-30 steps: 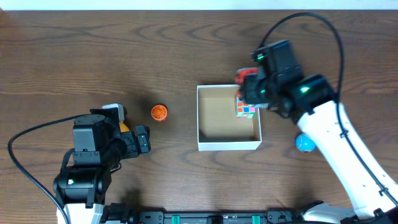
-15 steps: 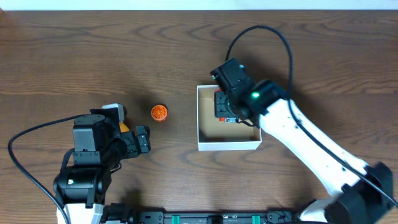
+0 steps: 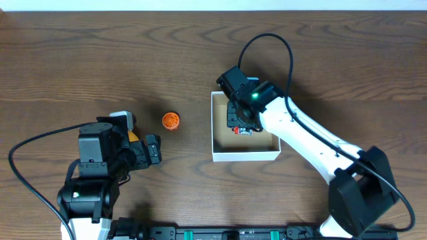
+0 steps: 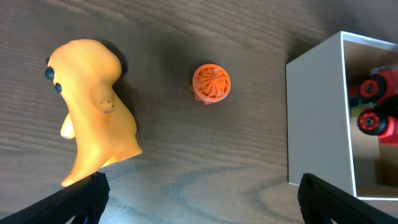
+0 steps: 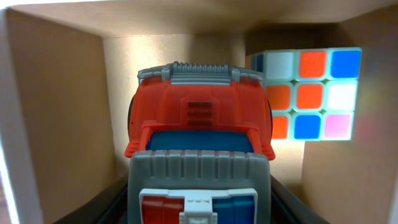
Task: Pack container
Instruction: 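Lower the red truck into the box beside the cube, then open the right gripper and push the truck into place, then move the right gripper to the blue ball toy, then grasp the blue ball toy with the right gripper and lift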
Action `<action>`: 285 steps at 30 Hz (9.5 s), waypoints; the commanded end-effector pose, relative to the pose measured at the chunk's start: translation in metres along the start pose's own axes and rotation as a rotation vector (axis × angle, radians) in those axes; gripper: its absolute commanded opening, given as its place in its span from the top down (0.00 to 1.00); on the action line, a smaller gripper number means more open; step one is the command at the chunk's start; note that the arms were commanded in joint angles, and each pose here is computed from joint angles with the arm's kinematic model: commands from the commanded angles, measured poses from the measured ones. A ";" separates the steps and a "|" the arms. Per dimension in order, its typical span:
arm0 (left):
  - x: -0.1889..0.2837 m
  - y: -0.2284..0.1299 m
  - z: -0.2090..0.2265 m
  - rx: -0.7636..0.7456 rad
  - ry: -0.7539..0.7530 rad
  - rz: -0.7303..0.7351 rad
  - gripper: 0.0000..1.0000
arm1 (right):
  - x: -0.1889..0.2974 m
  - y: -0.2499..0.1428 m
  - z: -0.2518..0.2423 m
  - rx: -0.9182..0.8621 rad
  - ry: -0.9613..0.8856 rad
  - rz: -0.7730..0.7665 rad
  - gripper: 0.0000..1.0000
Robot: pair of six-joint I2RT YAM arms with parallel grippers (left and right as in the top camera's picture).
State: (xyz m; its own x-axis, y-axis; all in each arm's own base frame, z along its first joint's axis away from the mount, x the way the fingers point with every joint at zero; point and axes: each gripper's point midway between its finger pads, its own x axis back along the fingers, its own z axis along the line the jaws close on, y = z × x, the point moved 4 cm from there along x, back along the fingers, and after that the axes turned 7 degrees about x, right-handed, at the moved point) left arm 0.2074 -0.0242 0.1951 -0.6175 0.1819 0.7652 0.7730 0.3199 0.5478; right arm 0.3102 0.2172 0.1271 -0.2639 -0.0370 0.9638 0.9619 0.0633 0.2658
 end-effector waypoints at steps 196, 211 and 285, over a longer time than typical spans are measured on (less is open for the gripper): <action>0.005 0.001 -0.003 0.006 -0.007 0.004 0.02 | 0.087 0.072 -0.002 0.334 -0.055 -0.436 0.42; 0.005 0.001 -0.003 0.006 -0.006 0.005 0.02 | 0.140 0.000 -0.191 -0.456 -0.138 -0.131 0.01; 0.005 -0.003 -0.001 0.010 0.001 0.026 0.02 | -0.027 -0.084 -0.235 -0.619 -0.155 0.012 0.92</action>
State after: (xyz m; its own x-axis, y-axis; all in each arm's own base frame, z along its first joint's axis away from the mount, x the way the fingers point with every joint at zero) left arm 0.1997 -0.0243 0.1892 -0.5802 0.1823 0.7938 0.7985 0.3193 0.5103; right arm 0.2384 -0.0259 0.0614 -0.1763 0.0972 0.9795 0.7889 -0.5812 0.1996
